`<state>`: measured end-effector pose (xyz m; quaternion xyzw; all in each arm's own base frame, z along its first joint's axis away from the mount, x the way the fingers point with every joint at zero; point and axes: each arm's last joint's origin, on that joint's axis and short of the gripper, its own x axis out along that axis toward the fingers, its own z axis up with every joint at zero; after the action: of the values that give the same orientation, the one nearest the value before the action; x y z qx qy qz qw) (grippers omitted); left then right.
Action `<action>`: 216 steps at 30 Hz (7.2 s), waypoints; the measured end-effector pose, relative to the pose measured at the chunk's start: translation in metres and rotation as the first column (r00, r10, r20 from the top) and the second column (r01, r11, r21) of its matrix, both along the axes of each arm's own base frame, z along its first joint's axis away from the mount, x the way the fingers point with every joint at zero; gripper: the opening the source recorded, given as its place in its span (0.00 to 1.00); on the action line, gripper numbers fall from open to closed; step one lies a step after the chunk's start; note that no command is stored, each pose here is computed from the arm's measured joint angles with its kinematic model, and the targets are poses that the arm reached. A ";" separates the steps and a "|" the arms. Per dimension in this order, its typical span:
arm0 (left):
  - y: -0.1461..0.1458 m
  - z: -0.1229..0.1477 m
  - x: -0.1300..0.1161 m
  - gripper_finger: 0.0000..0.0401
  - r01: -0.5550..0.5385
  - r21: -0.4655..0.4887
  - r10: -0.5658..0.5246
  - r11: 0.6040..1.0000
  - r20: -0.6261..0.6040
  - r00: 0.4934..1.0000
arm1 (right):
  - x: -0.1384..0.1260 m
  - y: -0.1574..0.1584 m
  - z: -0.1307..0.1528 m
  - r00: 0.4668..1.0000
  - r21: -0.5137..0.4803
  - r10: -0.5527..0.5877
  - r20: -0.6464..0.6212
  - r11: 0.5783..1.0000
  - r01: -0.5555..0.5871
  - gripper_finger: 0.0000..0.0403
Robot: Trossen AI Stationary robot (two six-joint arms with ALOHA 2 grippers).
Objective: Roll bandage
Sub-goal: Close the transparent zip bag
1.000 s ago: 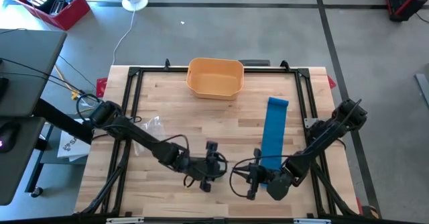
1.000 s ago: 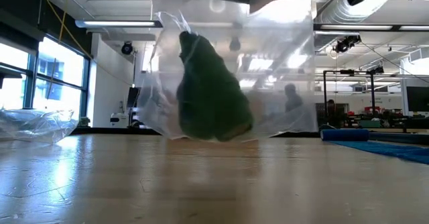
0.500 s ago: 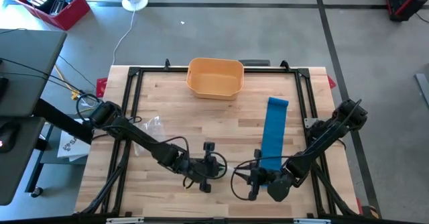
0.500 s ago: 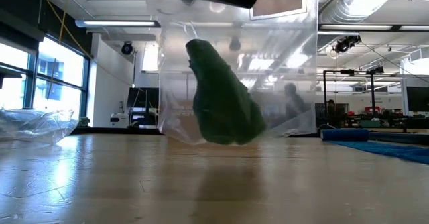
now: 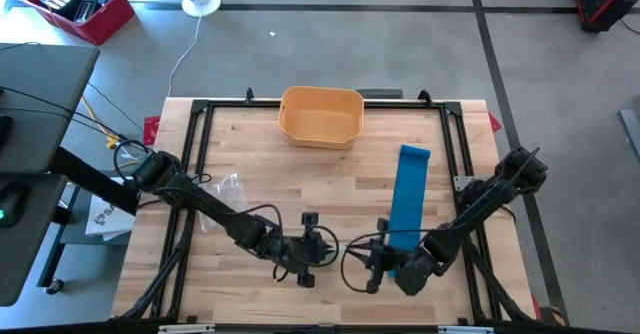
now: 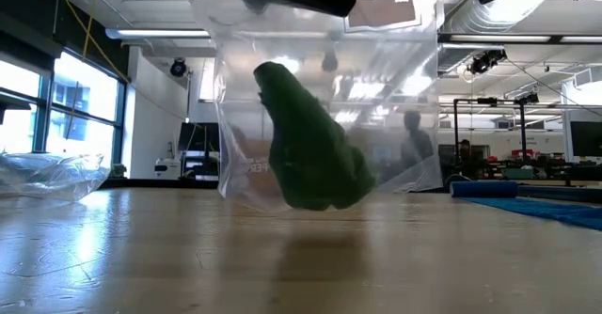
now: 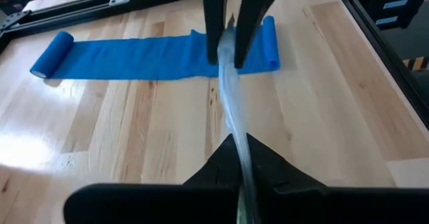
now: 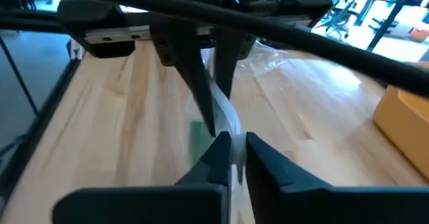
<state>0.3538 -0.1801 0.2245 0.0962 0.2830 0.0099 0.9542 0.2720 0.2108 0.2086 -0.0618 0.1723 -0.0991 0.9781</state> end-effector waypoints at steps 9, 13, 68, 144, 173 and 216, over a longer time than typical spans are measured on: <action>-0.001 0.003 0.002 0.00 0.001 -0.026 0.000 1.000 0.032 0.999 | 0.016 -0.015 0.002 0.999 0.079 0.038 -0.004 0.996 -0.038 0.08; -0.001 0.002 0.001 0.00 0.007 -0.024 -0.006 1.000 0.017 1.000 | 0.017 -0.013 0.005 0.996 0.050 0.091 0.011 0.995 -0.092 0.16; -0.001 -0.001 0.000 0.00 0.029 -0.056 -0.030 0.998 -0.022 0.999 | -0.026 -0.009 0.038 0.990 -0.050 0.131 -0.048 0.990 -0.133 0.41; 0.009 -0.006 0.002 0.00 -0.018 -0.085 0.012 0.996 -0.073 0.997 | -0.009 -0.036 0.043 0.989 0.165 0.135 -0.061 0.979 -0.123 0.30; 0.007 -0.001 0.005 0.15 0.050 -0.036 -0.050 0.998 -0.021 0.999 | -0.006 -0.003 0.002 0.989 0.015 0.113 -0.097 0.994 -0.112 0.01; -0.017 -0.003 0.017 0.12 0.170 0.096 -0.185 0.981 0.168 0.968 | -0.016 0.011 0.005 0.989 0.042 0.134 -0.060 0.990 -0.132 0.00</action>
<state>0.3706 -0.1968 0.2218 0.1585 0.1870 -0.0557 0.9679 0.2562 0.2218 0.2136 -0.0576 0.2002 -0.0284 0.9777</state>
